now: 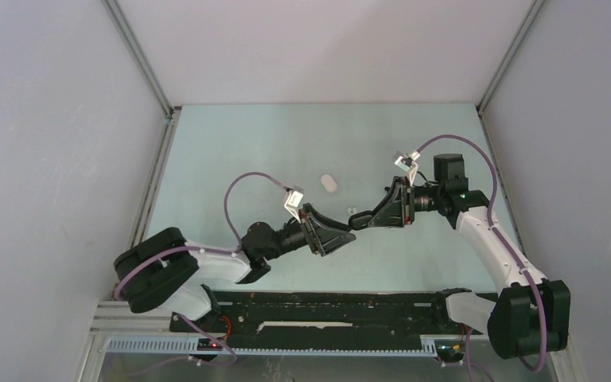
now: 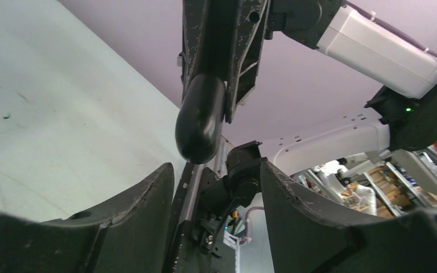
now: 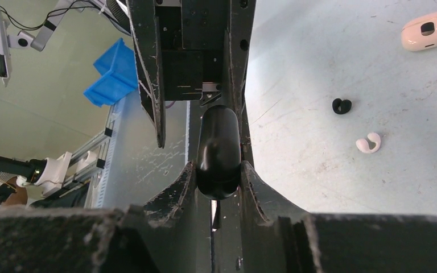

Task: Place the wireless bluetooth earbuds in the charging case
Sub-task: Pick up the charging case at the center of the board.

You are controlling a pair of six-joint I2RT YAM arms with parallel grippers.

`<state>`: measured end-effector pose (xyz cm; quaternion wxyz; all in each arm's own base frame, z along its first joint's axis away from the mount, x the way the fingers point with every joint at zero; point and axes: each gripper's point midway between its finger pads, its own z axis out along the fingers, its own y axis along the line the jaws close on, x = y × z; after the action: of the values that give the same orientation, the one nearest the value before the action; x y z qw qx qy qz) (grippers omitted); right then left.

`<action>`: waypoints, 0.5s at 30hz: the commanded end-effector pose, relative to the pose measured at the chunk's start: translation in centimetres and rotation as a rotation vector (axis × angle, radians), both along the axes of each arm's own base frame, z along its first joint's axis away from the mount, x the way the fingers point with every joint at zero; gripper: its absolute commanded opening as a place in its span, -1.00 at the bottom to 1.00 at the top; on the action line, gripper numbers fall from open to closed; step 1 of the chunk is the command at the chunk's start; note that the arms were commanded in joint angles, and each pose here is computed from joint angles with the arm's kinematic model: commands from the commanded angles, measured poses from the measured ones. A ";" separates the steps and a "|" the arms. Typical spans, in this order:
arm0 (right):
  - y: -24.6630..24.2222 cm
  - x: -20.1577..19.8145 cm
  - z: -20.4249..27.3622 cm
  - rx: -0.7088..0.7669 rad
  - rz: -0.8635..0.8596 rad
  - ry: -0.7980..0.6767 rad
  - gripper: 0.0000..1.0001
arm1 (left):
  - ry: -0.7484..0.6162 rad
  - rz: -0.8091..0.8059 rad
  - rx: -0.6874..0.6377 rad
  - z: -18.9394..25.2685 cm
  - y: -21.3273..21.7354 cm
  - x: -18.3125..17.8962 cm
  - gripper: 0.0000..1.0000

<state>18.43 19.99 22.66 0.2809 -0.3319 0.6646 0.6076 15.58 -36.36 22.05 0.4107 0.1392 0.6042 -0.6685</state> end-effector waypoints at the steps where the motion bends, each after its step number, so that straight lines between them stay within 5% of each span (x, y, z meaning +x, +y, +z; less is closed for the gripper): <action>1: -0.2 -0.4 0.7 0.026 0.017 -0.050 -1.00 | -0.065 -0.060 -0.171 4.9 -0.5 -0.4 0.19; 8: -0.2 -0.3 0.5 0.019 0.011 -0.052 -1.00 | -0.047 -0.104 -0.181 4.7 -1.4 -0.5 -0.08; 15: -0.2 -0.5 0.6 0.023 0.017 -0.053 -1.00 | -0.022 -0.093 -0.188 4.2 -1.6 0.1 -0.10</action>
<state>18.15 19.85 23.01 0.2836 -0.3357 0.6566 0.6130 15.99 -37.92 22.94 0.3837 0.1284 0.5801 -0.7069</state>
